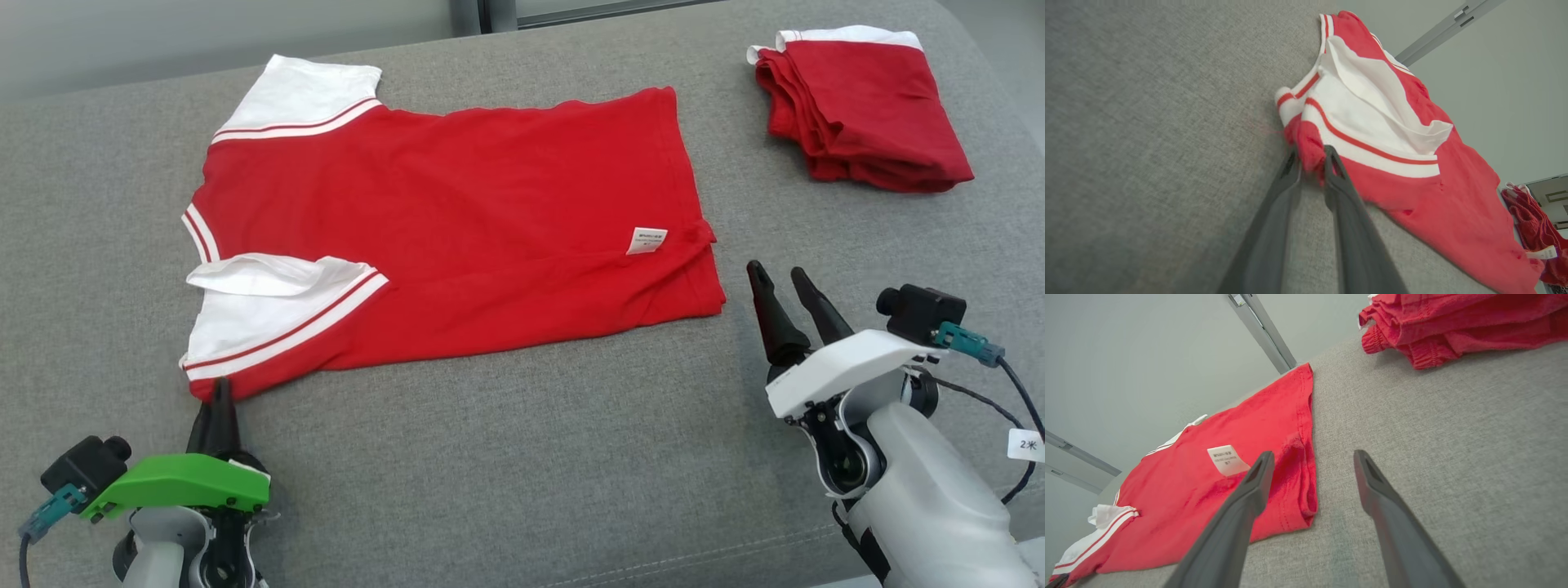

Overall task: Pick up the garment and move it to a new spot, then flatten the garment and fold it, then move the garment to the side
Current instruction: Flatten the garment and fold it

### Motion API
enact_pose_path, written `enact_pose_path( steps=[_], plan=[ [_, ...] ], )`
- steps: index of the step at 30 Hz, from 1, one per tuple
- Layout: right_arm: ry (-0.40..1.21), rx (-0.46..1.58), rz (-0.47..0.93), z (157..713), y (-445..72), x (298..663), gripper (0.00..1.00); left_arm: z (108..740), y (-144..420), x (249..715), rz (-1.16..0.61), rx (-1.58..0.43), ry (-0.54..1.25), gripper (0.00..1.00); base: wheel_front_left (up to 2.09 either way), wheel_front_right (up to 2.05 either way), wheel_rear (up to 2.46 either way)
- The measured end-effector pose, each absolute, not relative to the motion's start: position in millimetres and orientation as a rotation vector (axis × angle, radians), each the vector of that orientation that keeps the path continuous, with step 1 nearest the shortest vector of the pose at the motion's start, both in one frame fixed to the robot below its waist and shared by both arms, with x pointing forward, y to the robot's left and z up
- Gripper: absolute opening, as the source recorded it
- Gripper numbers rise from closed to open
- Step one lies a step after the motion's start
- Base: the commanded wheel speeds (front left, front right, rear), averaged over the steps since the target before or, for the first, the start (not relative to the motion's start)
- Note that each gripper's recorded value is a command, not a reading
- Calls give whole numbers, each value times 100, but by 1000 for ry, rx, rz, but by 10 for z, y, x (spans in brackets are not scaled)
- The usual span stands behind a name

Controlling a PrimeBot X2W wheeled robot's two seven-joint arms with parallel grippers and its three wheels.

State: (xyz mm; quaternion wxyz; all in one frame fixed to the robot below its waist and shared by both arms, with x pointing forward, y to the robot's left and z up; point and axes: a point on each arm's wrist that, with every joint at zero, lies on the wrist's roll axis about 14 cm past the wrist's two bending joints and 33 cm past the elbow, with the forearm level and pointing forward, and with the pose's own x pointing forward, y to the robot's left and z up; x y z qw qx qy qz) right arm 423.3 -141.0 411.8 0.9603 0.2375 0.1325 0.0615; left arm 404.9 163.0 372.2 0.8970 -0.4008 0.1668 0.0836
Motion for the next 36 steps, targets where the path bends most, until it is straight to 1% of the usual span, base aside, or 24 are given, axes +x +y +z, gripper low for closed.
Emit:
enact_pose_path(
  steps=[6,11,20,27,28,30,31,33,34,35,36],
  plan=[
    [311,549,101,3979,-1326,4143,100,3960,1642,4218,154,-849,250,0,0,0,0],
    [347,575,101,3883,-1255,4123,100,4104,1653,4250,138,-860,195,0,0,0,0],
    [431,613,111,3705,-1086,4079,100,4213,1623,4236,112,-859,165,0,0,0,0],
    [458,627,112,3657,-1043,4166,100,4238,1604,4219,100,-857,160,0,0,0,0],
    [463,623,116,3652,-1033,4182,93,4240,1610,4218,101,-857,158,0,0,0,0],
    [472,618,124,3650,-1013,4213,68,4248,1615,4218,101,-857,155,0,0,0,0],
    [475,614,127,3651,-1007,4230,54,4255,1613,4219,99,-857,153,0,0,0,0],
    [480,609,132,3647,-996,4251,41,4272,1614,4222,98,-858,146,0,0,0,0],
    [479,607,135,3650,-989,4264,27,4276,1614,4222,97,-858,145,0,0,0,0],
    [478,605,139,3655,-980,4275,20,4279,1616,4221,97,-857,144,0,0,0,0],
    [479,603,143,3656,-969,4281,4,4283,1623,4220,99,-857,139,0,0,0,0]
  ],
)
